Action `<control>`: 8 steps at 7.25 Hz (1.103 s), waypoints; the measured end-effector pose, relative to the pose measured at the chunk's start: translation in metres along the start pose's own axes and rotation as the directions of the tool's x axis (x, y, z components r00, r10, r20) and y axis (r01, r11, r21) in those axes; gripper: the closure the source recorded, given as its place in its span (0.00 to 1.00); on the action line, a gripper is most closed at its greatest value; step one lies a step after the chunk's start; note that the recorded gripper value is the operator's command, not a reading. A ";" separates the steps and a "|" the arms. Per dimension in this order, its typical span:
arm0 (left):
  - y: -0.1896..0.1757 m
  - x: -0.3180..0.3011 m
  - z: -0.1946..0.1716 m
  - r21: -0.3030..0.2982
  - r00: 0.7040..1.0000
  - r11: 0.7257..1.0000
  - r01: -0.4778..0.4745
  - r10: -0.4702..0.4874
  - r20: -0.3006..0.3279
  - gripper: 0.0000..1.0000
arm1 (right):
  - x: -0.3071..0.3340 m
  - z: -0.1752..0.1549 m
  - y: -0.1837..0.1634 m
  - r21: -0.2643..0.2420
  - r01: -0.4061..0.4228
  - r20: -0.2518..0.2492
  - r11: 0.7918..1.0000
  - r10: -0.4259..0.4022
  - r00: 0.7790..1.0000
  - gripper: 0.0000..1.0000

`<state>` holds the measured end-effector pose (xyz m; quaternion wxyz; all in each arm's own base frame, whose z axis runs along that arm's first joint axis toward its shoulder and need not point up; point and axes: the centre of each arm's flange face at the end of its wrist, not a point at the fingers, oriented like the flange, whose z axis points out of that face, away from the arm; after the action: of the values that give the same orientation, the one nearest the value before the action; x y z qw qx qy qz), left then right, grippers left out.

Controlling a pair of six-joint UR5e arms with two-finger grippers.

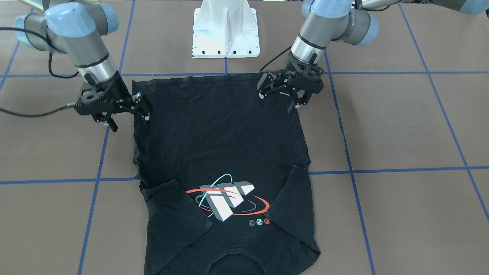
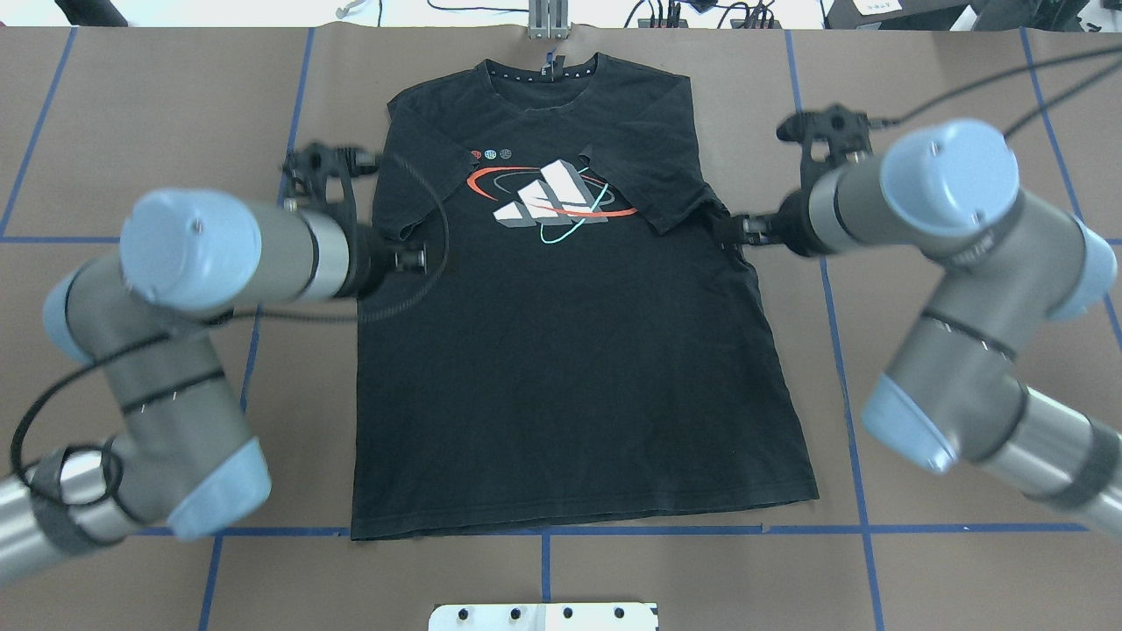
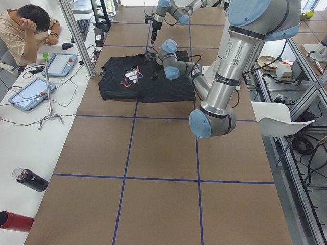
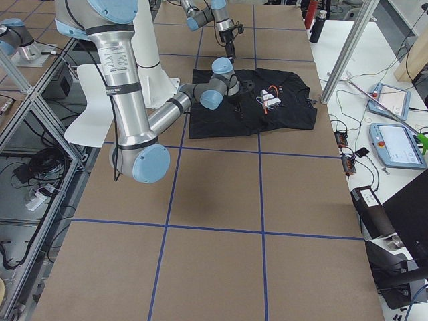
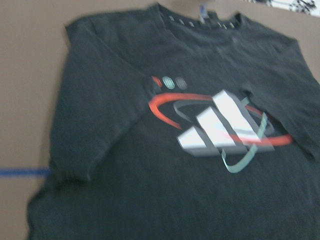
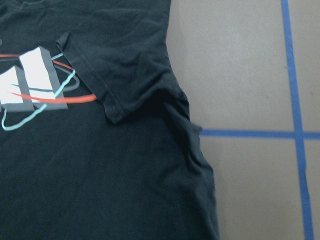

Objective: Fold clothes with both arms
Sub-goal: 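Move both grippers down to the shirt's hem corners nearest the robot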

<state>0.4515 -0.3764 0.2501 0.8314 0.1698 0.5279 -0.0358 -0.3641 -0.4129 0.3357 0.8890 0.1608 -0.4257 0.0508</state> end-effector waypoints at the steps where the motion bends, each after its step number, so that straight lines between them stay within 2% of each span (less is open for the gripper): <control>1: 0.042 -0.012 0.003 -0.034 1.000 0.999 0.016 -0.015 0.022 0.00 | 0.017 -0.013 0.041 -0.017 -0.008 -0.017 1.000 0.008 1.000 0.00; 2: 0.079 -0.023 0.003 -0.063 0.999 0.997 0.034 -0.031 0.045 0.00 | 0.033 -0.023 0.074 -0.027 -0.008 -0.025 1.000 0.007 1.000 0.00; 4: 0.142 -0.032 0.007 -0.113 0.993 0.990 0.089 -0.080 0.086 0.01 | 0.063 -0.032 0.115 -0.015 0.005 0.018 1.000 -0.005 1.000 0.00; 6: 0.191 -0.037 0.013 -0.163 0.987 0.979 0.126 -0.106 0.124 0.14 | 0.080 -0.036 0.128 -0.009 0.009 0.037 1.000 -0.008 0.999 0.00; 8: 0.210 -0.041 0.016 -0.183 0.981 0.973 0.143 -0.114 0.159 0.28 | 0.082 -0.037 0.130 -0.008 0.010 0.040 1.000 -0.010 0.999 0.00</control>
<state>0.4980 -0.1888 0.3441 0.8767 0.0502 0.4757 -0.0505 -0.3145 -0.2817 0.4092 0.8811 0.1603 -0.4430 0.0413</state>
